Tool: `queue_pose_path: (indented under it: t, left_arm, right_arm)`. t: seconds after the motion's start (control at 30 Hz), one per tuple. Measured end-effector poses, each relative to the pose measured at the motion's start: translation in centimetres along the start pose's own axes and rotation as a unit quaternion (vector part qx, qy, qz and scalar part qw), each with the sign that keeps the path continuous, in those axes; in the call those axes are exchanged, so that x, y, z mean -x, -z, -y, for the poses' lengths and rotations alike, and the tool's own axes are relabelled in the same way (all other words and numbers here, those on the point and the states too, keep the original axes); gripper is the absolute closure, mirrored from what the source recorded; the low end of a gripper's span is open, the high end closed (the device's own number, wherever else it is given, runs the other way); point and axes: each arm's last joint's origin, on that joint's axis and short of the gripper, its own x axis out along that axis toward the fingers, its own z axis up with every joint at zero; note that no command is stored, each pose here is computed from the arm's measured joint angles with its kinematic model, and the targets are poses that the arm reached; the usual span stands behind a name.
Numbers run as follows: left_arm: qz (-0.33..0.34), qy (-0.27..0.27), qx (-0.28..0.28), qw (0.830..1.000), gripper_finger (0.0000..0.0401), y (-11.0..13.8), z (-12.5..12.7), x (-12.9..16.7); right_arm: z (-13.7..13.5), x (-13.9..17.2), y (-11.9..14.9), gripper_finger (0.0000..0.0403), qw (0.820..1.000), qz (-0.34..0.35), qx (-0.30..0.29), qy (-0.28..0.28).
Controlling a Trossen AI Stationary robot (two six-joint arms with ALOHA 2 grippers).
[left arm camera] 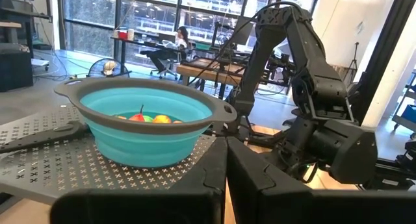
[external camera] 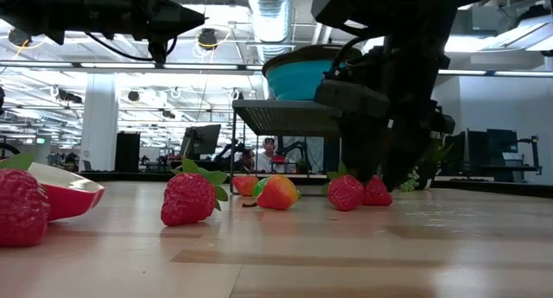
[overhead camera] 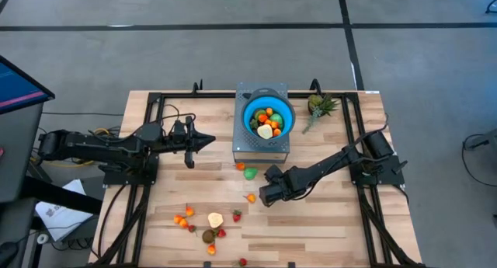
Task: Pick & Place Fruit
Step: Put the strawberry into the strainer bowl
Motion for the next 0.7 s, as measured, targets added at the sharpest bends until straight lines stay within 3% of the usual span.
queue_pose_path:
  t: [0.7]
  left_arm:
    - [0.0, 0.0, 0.0, 1.0, 0.0399, 0.0, 0.0, 0.0]
  right_arm:
    - [0.24, -0.63, -0.3, 0.0125, 1.0, 0.006, 0.01, -0.01]
